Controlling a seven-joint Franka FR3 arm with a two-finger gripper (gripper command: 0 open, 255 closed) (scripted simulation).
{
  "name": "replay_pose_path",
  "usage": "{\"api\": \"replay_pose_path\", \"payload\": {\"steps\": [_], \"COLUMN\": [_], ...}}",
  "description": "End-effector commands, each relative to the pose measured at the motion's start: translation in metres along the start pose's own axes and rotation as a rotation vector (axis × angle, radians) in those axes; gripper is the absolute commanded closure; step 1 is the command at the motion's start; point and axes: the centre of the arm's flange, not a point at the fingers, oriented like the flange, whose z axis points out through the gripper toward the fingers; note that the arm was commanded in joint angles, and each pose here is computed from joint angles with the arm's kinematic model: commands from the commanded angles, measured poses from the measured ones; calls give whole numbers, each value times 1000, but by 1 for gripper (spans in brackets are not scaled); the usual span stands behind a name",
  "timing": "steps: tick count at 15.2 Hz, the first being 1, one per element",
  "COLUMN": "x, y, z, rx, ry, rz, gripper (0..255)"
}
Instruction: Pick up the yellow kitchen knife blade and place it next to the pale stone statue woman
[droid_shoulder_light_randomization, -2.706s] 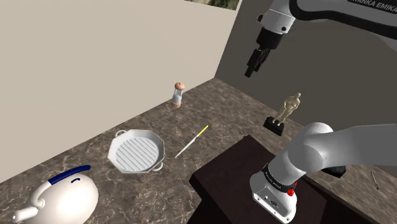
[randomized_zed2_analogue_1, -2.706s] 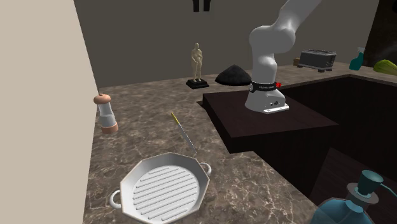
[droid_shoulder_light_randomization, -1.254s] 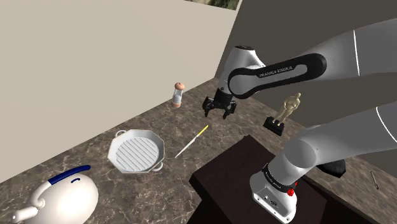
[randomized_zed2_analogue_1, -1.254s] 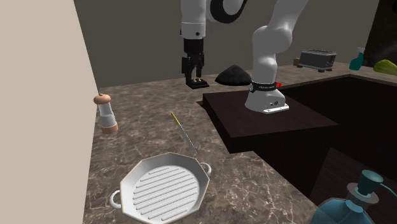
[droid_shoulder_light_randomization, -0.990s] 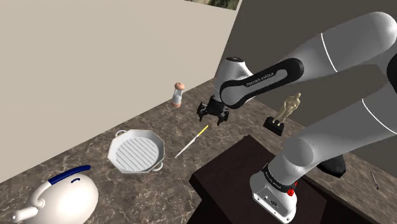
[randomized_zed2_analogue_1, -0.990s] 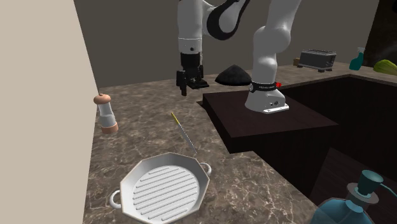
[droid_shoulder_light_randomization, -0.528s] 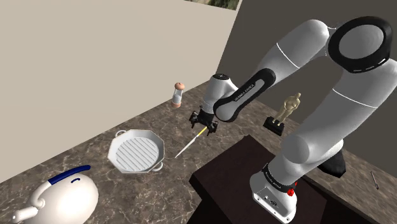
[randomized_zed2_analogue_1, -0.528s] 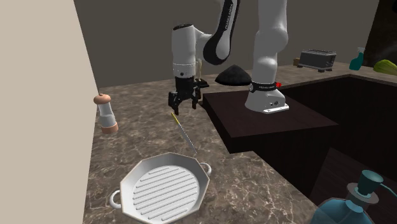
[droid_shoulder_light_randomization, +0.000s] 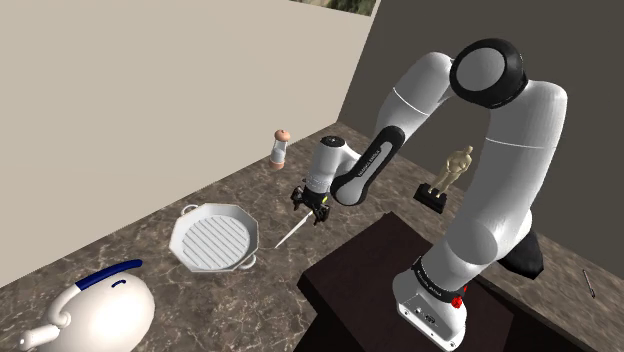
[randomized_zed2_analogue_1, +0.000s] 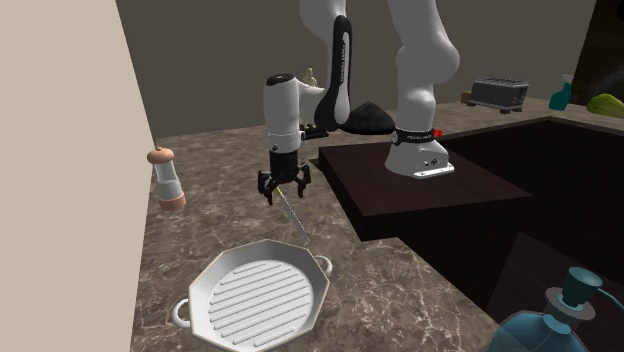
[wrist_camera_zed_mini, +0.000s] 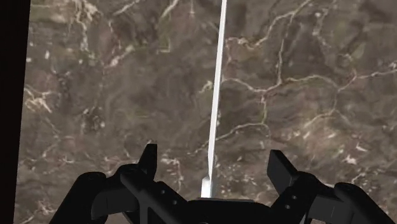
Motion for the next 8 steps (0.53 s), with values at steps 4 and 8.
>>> {"api": "replay_pose_path", "payload": {"steps": [4, 8], "x": [0, 0], "y": [0, 0], "z": [25, 25], "rx": [0, 0], "ry": [1, 1], "rz": [3, 3], "gripper": [0, 0]}}
